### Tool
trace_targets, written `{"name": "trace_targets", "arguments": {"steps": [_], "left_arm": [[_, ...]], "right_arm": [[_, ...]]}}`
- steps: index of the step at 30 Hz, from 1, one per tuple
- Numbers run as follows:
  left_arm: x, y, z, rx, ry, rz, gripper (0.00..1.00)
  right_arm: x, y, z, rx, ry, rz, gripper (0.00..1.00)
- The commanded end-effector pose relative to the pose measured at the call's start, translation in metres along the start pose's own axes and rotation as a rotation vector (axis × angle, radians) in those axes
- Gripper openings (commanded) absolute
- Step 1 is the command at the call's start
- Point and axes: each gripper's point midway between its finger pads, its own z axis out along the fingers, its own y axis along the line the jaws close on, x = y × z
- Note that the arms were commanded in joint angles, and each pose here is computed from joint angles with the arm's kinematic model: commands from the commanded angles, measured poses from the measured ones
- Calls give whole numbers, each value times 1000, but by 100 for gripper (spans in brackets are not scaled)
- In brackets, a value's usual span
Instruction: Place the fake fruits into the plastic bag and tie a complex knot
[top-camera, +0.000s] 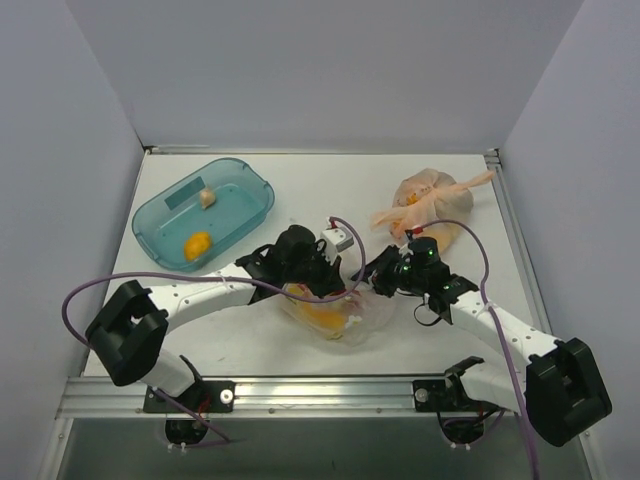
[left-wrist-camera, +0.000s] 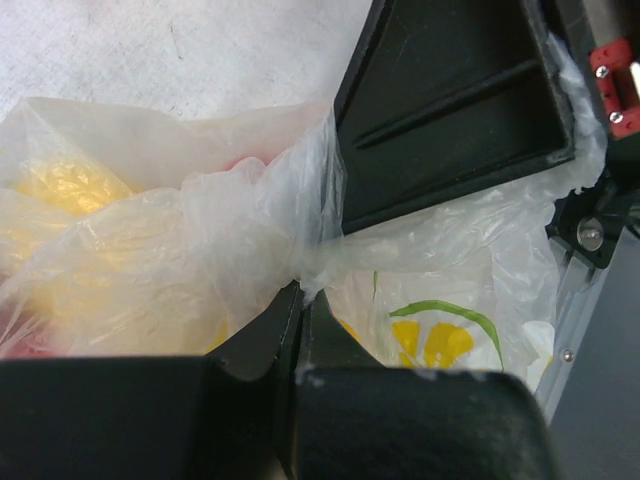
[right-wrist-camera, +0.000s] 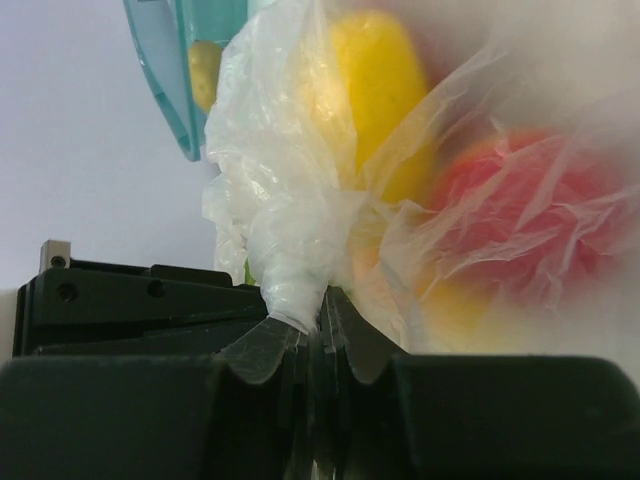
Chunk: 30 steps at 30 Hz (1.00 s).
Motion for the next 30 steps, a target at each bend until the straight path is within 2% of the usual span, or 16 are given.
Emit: {"name": "trace_targets", "arguments": {"steps": [1,2,3,4,6,9,12,14,17,18,21,24,27,30], "left_arm": [[3,4,-5,20,-3,-93,0],[6,4,-7,31,-13,-111,0],[-6,5,-12,33,-68,-98,0],[-8,5,-15,33,-81,-93,0],[-9,2,-20,53,-92,-79,0],[-9,2,-25,53,-88,-64,0],[-9,0,-30,62,-85,-53,0],[-10,-2,-33,61,-86,-52,0],[1,0,-39,36,-41,-80,0],[4,1,-41,27,-25,-91,0],[11,1,-41,20,10,-120,0],[15,-1,-38,20,56,-139,0],[20,0,-34,13,92,-156,0],[20,0,-28,8,97,-175,0]], "right_arm": [[-10,64,-16,-237,-52,-130,8],[-8,68,-19,-252,-42,-173,14],[-7,75,-23,-265,-35,-218,29],[-4,74,-26,-261,-17,-331,36],[-1,73,-33,-227,12,-423,51],[2,57,-42,-161,60,-587,61],[1,61,-58,-151,77,-715,63],[-7,72,-67,-162,51,-777,61],[-30,71,-69,-113,-5,-861,41],[-44,63,-63,-76,-16,-878,31],[-58,51,-43,-34,34,-885,14],[-55,38,-20,-44,126,-872,5],[-39,27,-7,-86,221,-851,0],[-18,25,-1,-142,287,-855,0]]}}
